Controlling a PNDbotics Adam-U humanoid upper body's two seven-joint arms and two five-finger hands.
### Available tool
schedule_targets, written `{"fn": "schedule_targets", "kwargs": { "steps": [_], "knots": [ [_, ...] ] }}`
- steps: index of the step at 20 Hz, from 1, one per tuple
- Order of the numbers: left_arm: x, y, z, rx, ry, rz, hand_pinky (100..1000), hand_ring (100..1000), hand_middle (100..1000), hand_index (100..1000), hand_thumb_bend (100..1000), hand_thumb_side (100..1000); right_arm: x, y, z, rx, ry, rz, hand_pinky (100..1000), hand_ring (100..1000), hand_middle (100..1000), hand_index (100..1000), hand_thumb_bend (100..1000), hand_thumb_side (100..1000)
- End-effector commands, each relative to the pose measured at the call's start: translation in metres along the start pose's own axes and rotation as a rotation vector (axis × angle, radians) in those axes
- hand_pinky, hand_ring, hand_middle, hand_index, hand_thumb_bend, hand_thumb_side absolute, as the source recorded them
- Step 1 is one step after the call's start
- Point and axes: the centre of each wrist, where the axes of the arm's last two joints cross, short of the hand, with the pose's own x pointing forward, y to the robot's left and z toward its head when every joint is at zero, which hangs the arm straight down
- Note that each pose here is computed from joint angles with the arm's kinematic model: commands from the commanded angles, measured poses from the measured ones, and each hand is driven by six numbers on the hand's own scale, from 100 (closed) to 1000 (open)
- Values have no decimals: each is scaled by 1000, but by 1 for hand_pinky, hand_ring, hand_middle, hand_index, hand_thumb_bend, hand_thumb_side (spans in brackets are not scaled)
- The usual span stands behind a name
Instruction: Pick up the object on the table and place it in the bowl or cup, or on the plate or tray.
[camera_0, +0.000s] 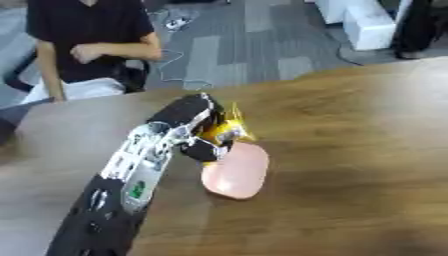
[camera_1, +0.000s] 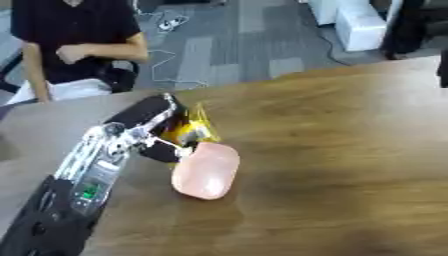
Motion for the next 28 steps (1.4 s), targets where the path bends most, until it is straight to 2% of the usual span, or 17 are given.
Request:
{"fn": "schedule_targets", "kwargs": {
  "steps": [1,4,9,15,17,18,20,21,22,23,24,25,26,28],
  "knots": [
    [-7,-8,-6,-19,-69,41,189,403,434,477,140,391,3,-4,-8,-4,-33,3,100,185,264,661,135,1000],
    [-21,-22,-9,-12,-78,86,209,418,441,482,157,382,4,-4,-9,-5,-35,2,100,184,262,661,138,1000],
    [-36,-38,-13,-3,-55,81,247,446,459,497,205,352,4,-4,-9,-5,-37,2,100,183,261,660,139,1000],
    [-42,-45,-14,-16,-47,51,274,473,467,509,240,360,4,-4,-9,-3,-38,1,100,183,260,659,139,1000],
    [-42,-45,-14,-21,-44,37,282,482,474,520,284,408,4,-4,-9,-3,-38,0,100,183,260,659,139,1000],
    [-42,-45,-14,-20,-41,28,317,533,528,645,493,633,4,-4,-9,-3,-39,0,100,183,259,659,140,1000],
    [-42,-43,-14,-16,-40,4,417,649,678,790,685,786,4,-4,-9,-3,-39,0,100,182,257,658,141,1000],
    [-42,-43,-14,-14,-40,-5,392,621,642,762,649,764,4,-4,-9,-2,-39,0,100,182,257,658,141,1000],
    [-42,-42,-13,-11,-39,-13,537,752,790,890,811,835,4,-4,-9,-2,-39,0,100,182,254,657,141,1000],
    [-42,-42,-13,-8,-38,-22,552,763,801,903,831,837,4,-4,-9,-2,-39,0,100,182,254,657,141,1000],
    [-42,-41,-13,-6,-37,-29,598,794,829,933,889,836,4,-4,-9,-2,-39,-1,100,181,253,657,141,1000],
    [-41,-41,-13,-5,-36,-34,580,783,819,922,866,837,4,-4,-9,-1,-39,-1,100,182,254,657,141,1000],
    [-41,-41,-13,-5,-35,-38,621,807,843,949,930,832,4,-4,-9,-1,-39,-1,100,181,251,656,142,1000],
    [-41,-41,-13,-9,-31,-44,634,814,851,953,947,831,4,-4,-9,0,-39,-2,100,180,249,655,142,1000]
  ]
}}
